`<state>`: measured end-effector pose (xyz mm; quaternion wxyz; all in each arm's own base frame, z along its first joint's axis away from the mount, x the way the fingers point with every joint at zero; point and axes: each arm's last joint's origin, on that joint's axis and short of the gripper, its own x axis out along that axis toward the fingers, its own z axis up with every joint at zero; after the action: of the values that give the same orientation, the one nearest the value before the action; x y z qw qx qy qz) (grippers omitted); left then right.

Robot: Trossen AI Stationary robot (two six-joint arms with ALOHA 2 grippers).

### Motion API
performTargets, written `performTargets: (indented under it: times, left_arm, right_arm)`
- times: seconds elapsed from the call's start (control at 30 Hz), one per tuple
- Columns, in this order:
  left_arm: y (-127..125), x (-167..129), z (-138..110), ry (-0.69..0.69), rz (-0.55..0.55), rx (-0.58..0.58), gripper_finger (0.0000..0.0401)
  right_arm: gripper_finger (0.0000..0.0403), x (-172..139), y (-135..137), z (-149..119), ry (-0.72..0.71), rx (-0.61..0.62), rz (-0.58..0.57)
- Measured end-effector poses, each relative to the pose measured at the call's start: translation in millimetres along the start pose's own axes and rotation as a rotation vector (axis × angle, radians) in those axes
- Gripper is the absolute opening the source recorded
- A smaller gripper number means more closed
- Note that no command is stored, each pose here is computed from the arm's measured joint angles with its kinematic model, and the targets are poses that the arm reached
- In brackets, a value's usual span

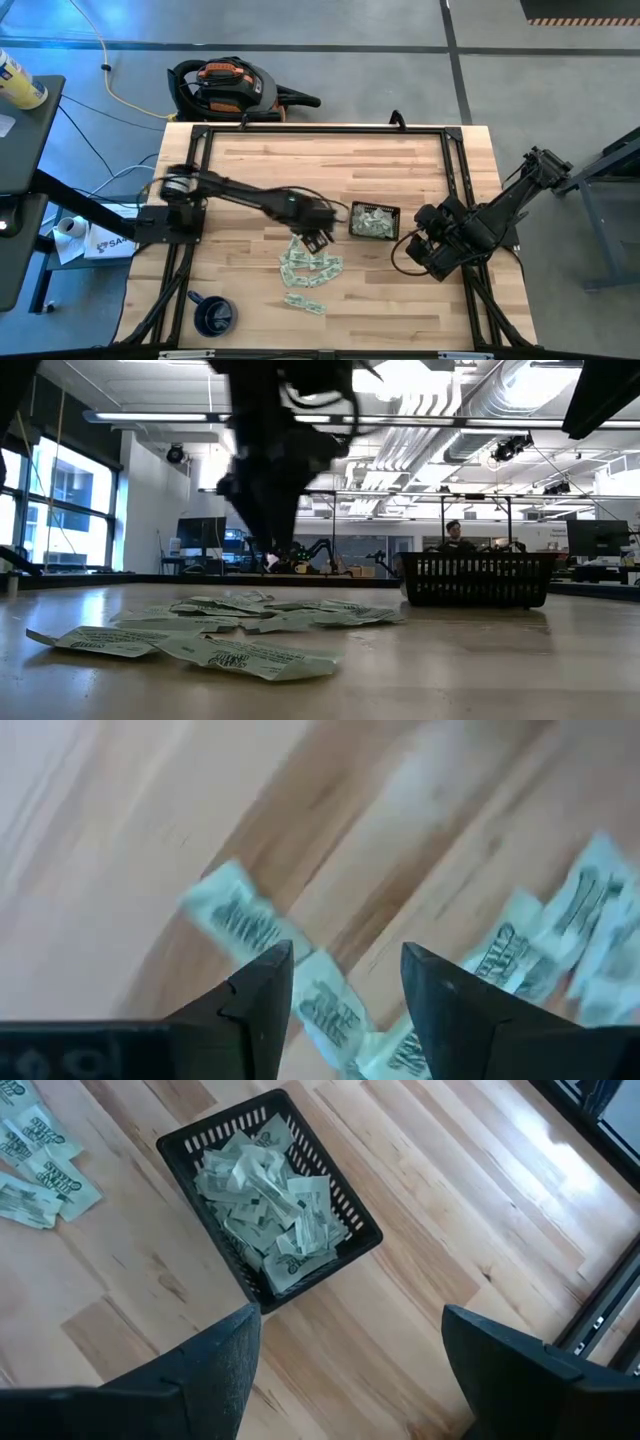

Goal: Pick and place Stevia / Truvia into bins
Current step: Put the stevia packet into the black bin

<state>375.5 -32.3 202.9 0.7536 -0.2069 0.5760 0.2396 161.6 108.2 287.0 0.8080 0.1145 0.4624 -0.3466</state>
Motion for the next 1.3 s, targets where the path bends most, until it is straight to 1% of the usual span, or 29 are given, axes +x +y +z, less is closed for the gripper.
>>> performTargets:
  times: [0.07,0.13,0.27,0.4,0.5,0.57,0.67,0.73,0.83,0.9,1.03,1.17,1.2,1.23,1.3]
  left_arm:
    - [12,-3,-11,-0.022,-0.009,-0.132,0.0219]
    - [22,1,-19,-0.032,0.005,-0.206,0.0221]
    - [37,14,-21,-0.041,0.048,-0.277,0.0232]
    - [49,35,-19,0.016,0.083,-0.333,0.0251]
    - [51,44,-13,0.029,0.037,-0.355,0.0265]
    - [48,50,-11,0.041,0.000,-0.325,0.0272]
    - [45,56,-10,0.039,-0.015,-0.295,0.0275]
    - [45,61,-11,0.049,-0.003,-0.290,0.0270]
    - [46,62,-11,0.047,0.017,-0.278,0.0242]
    - [46,62,-11,0.029,0.035,-0.255,0.0210]
    - [44,60,-5,-0.041,0.054,-0.193,0.0124]
    - [42,57,1,-0.078,0.065,-0.138,0.0033]
    - [40,55,4,-0.083,0.064,-0.126,0.0022]
    - [39,53,7,-0.092,0.057,-0.113,0.0020]
    - [35,39,14,-0.113,0.006,-0.077,0.0026]
  right_arm:
    - [0.0300,0,0,0,-0.005,-0.009,-0.005]
    - [0.0300,0,-1,1,-0.011,-0.011,-0.008]
    - [0.0300,3,-2,5,-0.022,-0.009,-0.024]
    - [0.0300,6,-3,9,-0.020,0.008,-0.039]
    - [0.0300,7,-3,10,-0.019,0.015,-0.039]
    - [0.0300,7,-3,10,-0.018,0.017,-0.038]
    - [0.0300,7,-3,10,-0.014,0.021,-0.033]
    - [0.0300,7,-2,10,-0.006,0.024,-0.028]
    - [0.0300,7,-2,10,0.000,0.030,-0.024]
    - [0.0300,7,-2,10,0.000,0.032,-0.024]
    - [0.0300,7,-1,10,-0.002,0.036,-0.018]
    - [0.0300,7,7,12,-0.017,0.050,0.050]
    - [0.0300,8,10,12,-0.015,0.033,0.072]
    - [0.0300,8,14,12,-0.014,0.012,0.090]
    - [0.0300,12,22,12,-0.004,-0.022,0.106]
